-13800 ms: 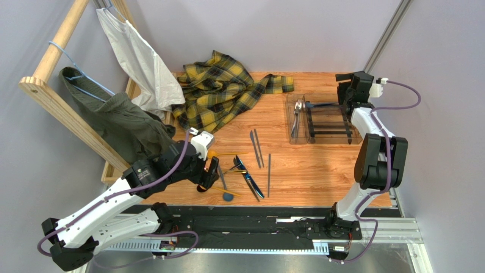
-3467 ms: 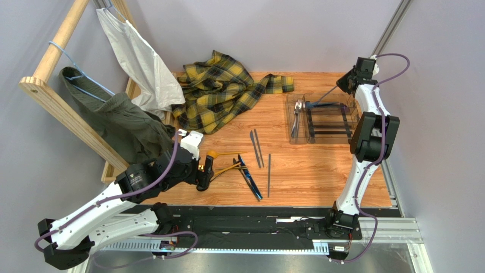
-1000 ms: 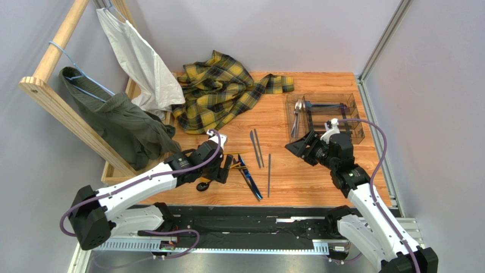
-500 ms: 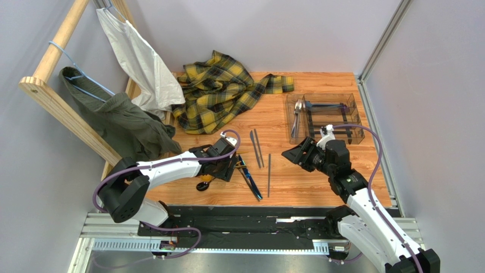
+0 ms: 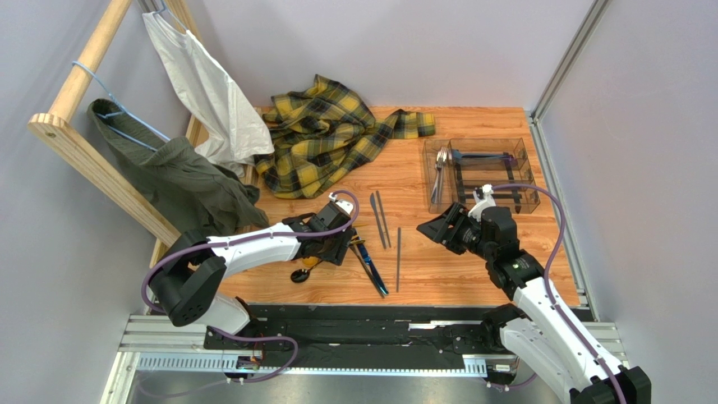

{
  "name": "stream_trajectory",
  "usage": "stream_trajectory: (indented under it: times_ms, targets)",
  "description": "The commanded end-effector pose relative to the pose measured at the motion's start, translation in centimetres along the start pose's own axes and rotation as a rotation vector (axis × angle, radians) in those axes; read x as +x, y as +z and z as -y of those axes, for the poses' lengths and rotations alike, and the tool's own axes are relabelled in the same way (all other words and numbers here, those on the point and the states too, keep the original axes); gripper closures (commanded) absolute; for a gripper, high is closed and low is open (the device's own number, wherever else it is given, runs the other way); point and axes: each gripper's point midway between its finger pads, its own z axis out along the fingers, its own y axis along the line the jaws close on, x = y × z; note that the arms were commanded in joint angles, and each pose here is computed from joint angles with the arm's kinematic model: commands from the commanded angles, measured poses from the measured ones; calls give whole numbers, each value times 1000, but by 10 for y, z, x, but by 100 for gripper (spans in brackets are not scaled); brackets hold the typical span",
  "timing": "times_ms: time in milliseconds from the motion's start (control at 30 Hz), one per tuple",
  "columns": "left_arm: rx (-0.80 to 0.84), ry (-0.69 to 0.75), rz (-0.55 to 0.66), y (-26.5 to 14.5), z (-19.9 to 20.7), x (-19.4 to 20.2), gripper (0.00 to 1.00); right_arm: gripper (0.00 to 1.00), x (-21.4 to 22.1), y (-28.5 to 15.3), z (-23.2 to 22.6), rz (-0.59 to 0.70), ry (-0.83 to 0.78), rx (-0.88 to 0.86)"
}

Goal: Sort the eating utensils into containers
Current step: Pick up the spoon from the center of the board.

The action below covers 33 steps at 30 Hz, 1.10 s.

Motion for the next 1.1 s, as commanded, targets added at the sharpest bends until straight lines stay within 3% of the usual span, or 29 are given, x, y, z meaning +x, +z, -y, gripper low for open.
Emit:
stream_trajectory:
  times_ms: [0, 133, 233, 467, 1067]
  targets:
    - [-9, 16, 68, -5, -2, -20, 32, 36, -2, 4, -2, 15, -24, -21]
    - [-5, 5, 62, -7, -3, -13, 36, 36, 0, 7, 1, 4, -24, -15]
    - [21, -10, 77, -13, -1, -10, 46, 36, 0, 7, 3, 7, -21, -10]
    - [42, -38, 116, -28, -5, -3, 46, 36, 0, 10, 4, 9, -14, -12]
    - [3, -26, -23, -1, 0, 10, 51, 36, 2, 10, 9, 19, 3, 0]
